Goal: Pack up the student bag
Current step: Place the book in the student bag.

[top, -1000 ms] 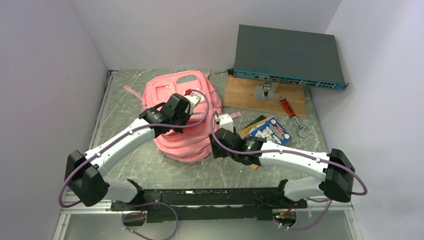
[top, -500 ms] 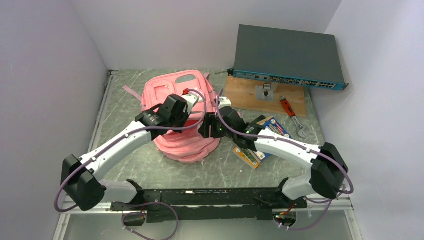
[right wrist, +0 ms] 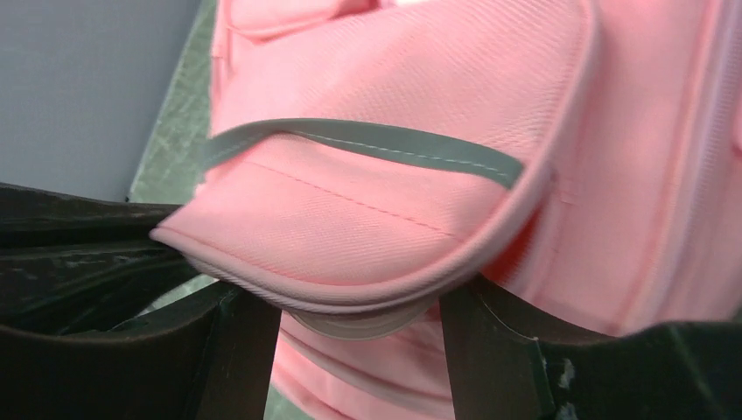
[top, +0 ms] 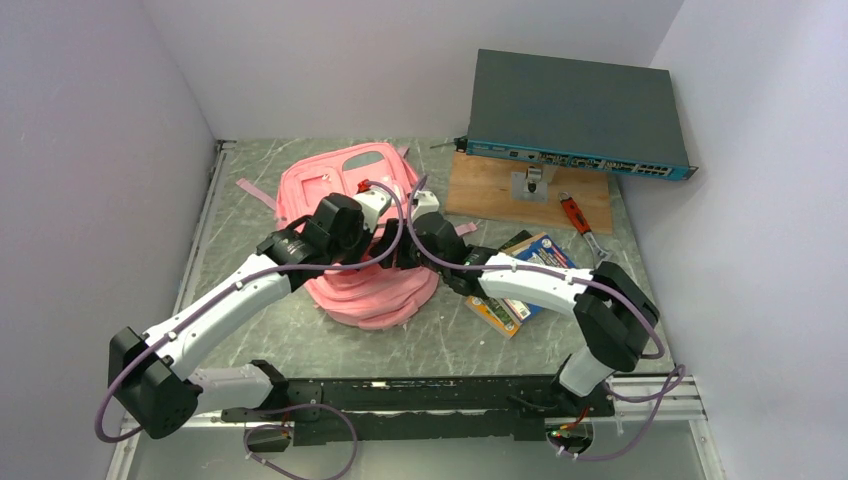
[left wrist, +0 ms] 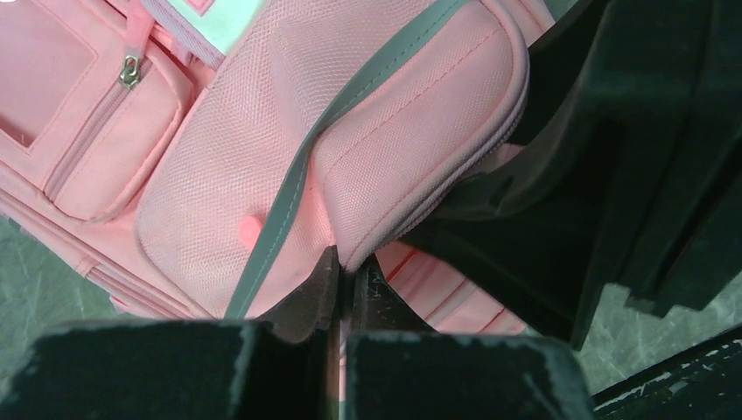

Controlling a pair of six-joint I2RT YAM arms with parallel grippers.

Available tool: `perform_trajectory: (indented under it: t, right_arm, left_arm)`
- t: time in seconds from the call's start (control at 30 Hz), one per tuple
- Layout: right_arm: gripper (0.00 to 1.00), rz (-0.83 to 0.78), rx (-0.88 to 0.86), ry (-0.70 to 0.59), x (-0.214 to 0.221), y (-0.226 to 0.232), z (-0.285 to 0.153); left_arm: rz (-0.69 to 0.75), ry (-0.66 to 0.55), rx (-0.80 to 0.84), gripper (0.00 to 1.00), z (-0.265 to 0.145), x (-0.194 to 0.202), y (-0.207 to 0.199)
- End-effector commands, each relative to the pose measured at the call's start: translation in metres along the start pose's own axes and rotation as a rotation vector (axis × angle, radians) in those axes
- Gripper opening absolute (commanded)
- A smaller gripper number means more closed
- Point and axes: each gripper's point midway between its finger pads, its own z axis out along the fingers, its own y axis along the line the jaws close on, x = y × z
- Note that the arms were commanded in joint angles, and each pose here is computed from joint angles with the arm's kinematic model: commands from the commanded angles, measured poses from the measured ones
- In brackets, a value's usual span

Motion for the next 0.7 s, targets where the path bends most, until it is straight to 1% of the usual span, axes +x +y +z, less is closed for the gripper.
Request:
perform_trajectory:
  t: [0.0, 0.1, 0.17, 0.27, 0.37, 0.4, 0.43, 0.47, 0.53, 0.57, 0.67]
  right_arm:
    - [0.15, 0.039, -0.143, -0.232, -0.054, 0.04, -0.011]
    - [0.25, 0.069, -0.16, -0.254, -0.056, 0.043, -0.011]
    - [0.29, 0.042, -0.143, -0.223, -0.051, 0.043, -0.001]
    - [0.41, -0.025, -0.076, -0.186, -0.039, 0.035, 0.013]
    - [0.55, -0.057, -0.016, -0.164, -0.03, 0.023, 0.016]
    - [0.61, -0.061, 0.0, -0.16, -0.028, 0.019, 0.015]
    - [0.69, -0.064, 0.016, -0.153, -0.026, 0.016, 0.013]
    - [0.74, -0.066, 0.03, -0.148, -0.025, 0.012, 0.012]
    - [0.82, -0.074, 0.047, -0.14, -0.022, 0.008, 0.009]
    - [0.86, -0.076, 0.045, -0.134, -0.021, 0.008, 0.007]
    - [0.89, -0.089, 0.018, -0.126, -0.022, 0.012, 0.001]
  left_arm:
    - [-0.054, -0.201, 0.081, 0.0, -0.016, -0.052, -0.015]
    - [-0.053, -0.19, 0.079, 0.0, -0.016, -0.052, -0.015]
    - [-0.054, -0.198, 0.094, 0.0, -0.017, -0.053, -0.018]
    - [-0.056, -0.205, 0.083, 0.0, -0.018, -0.053, -0.015]
    - [-0.055, -0.195, 0.06, 0.0, -0.016, -0.052, -0.011]
    - [-0.056, -0.193, 0.056, 0.0, -0.016, -0.052, -0.011]
    - [-0.057, -0.19, 0.05, 0.0, -0.016, -0.051, -0.01]
    - [-0.06, -0.185, 0.044, 0.0, -0.015, -0.05, -0.009]
    - [-0.067, -0.175, 0.026, 0.0, -0.014, -0.05, -0.006]
    - [-0.07, -0.168, 0.017, 0.0, -0.014, -0.049, -0.005]
    - [-0.075, -0.156, 0.003, 0.0, -0.013, -0.048, -0.002]
